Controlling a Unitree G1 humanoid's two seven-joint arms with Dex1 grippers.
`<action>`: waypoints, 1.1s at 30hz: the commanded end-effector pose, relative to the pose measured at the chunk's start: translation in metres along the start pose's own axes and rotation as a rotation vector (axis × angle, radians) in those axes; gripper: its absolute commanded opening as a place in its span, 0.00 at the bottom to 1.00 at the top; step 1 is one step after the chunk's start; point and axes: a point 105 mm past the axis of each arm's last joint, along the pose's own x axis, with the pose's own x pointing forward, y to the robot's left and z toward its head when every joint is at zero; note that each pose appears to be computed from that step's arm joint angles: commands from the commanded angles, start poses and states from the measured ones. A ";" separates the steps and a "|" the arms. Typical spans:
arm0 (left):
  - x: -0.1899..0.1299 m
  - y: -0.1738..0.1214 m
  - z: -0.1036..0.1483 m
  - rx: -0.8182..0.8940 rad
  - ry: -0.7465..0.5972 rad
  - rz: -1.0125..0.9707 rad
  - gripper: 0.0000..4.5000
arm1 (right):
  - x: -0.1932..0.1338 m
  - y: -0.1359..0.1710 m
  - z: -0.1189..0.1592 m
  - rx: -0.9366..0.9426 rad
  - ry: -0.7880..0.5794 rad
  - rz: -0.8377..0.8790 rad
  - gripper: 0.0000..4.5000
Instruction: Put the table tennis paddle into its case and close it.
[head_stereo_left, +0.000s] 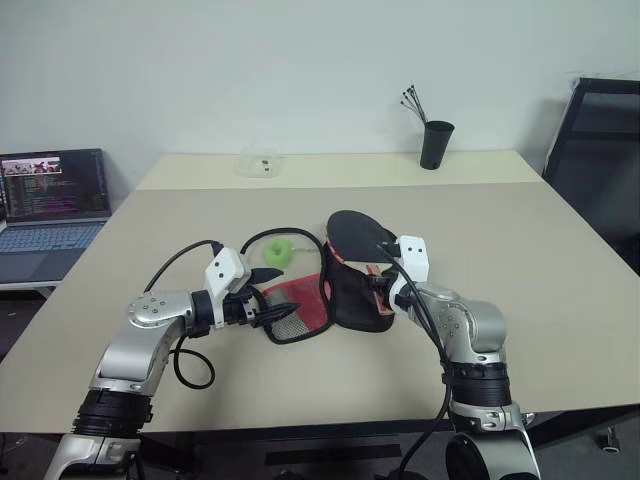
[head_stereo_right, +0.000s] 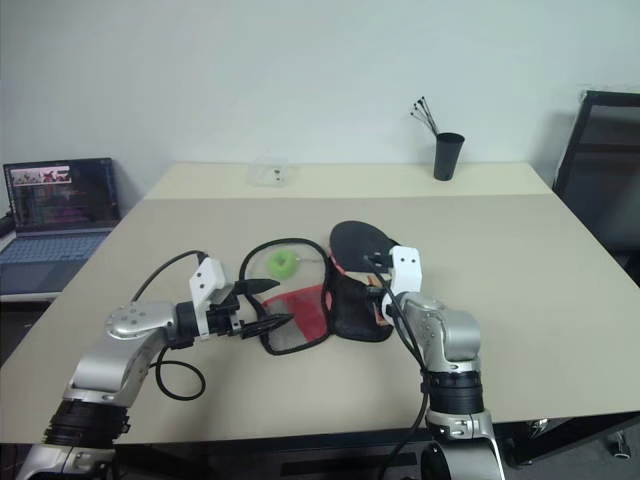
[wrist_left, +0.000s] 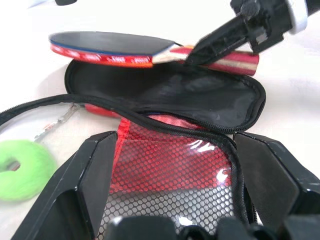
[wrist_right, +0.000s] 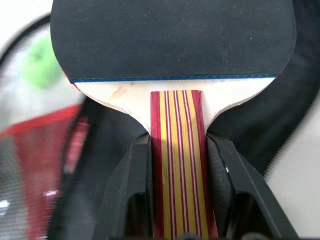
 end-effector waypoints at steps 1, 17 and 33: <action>-0.005 0.001 0.012 0.049 -0.022 0.011 0.90 | -0.003 0.005 0.011 -0.021 -0.062 0.002 0.24; -0.004 0.000 0.009 0.043 -0.023 0.014 0.90 | 0.001 0.024 -0.007 0.027 0.000 0.041 0.32; -0.006 0.000 0.007 0.040 -0.021 0.022 0.90 | -0.019 0.045 -0.007 0.015 0.053 0.227 0.81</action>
